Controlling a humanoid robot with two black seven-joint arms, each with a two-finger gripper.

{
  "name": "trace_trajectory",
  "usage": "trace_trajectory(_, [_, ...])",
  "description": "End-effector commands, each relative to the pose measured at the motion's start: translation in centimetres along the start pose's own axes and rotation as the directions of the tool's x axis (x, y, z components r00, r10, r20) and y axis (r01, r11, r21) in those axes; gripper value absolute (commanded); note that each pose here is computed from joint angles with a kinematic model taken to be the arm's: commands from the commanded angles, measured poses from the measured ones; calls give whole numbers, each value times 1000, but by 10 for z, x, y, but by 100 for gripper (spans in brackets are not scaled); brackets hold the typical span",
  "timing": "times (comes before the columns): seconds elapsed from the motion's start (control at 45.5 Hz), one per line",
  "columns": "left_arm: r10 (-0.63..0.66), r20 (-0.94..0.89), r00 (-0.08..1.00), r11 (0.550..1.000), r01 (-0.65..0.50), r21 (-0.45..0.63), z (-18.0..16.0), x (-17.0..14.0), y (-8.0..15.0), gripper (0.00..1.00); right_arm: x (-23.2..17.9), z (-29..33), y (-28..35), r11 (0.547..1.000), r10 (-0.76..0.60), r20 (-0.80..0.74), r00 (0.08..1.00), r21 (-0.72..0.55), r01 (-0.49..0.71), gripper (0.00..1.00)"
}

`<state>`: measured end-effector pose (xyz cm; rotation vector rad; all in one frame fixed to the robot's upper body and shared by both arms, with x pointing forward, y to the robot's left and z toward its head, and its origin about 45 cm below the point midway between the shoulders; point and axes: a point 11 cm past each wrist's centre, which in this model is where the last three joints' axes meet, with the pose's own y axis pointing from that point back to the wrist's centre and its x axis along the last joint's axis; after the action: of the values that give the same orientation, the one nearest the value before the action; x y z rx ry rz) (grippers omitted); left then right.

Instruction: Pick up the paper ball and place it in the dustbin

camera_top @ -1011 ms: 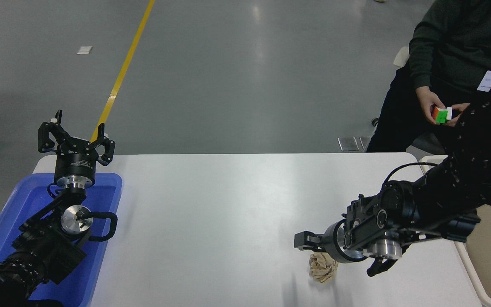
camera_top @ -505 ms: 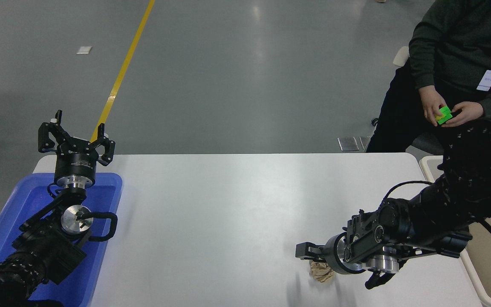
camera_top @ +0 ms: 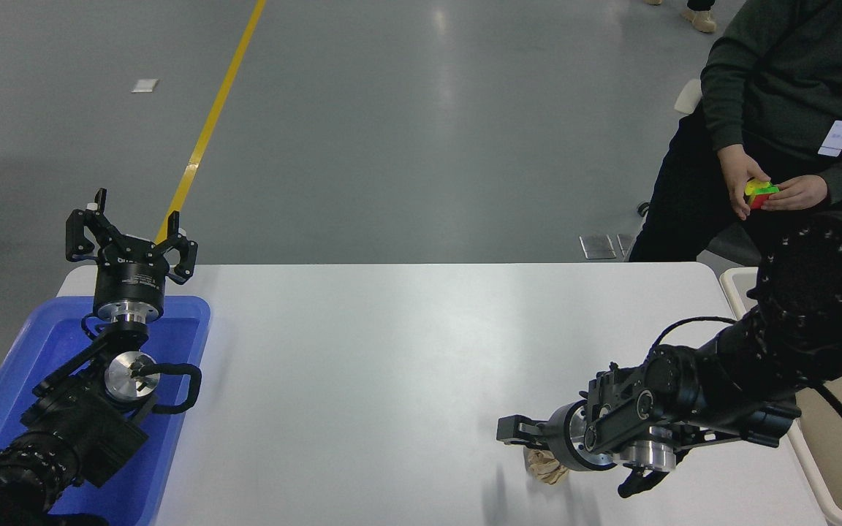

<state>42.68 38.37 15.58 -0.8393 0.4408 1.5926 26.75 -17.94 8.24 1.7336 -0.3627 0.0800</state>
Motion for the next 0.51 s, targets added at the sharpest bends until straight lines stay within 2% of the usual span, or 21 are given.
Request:
trace_trajectory(0.0, [1, 0, 1000, 1000, -1, 0, 0, 0, 0, 99, -9, 3, -7, 1000, -15, 1, 1000, 16, 15, 60])
trace_trajectory(0.11, [0, 0, 1000, 1000, 0, 0, 0, 0, 0, 99, -6, 3, -9, 1000, -5, -18, 1000, 23, 6, 53])
trace_trajectory(0.176, [1, 0, 1000, 1000, -1, 0, 0, 0, 0, 99, -8, 4, -10, 1000, -7, -21, 1000, 23, 8, 39])
trace_trajectory(0.286, [0, 0, 1000, 1000, 0, 0, 0, 0, 0, 99, -8, 4, -10, 1000, -9, -36, 999, 28, 10, 23])
trace_trajectory(0.308, [0, 0, 1000, 1000, 0, 0, 0, 0, 0, 99, -8, 3, -10, 1000, -9, -40, 999, 29, 10, 16])
trace_trajectory(0.396, [1, 0, 1000, 1000, -1, 0, 0, 0, 0, 99, -7, 3, -10, 1000, -4, -45, 999, 29, 6, 0])
trace_trajectory(0.484, [0, 0, 1000, 1000, 0, 0, 0, 0, 0, 99, -4, 2, -7, 1000, 0, -62, 998, 31, 2, 0])
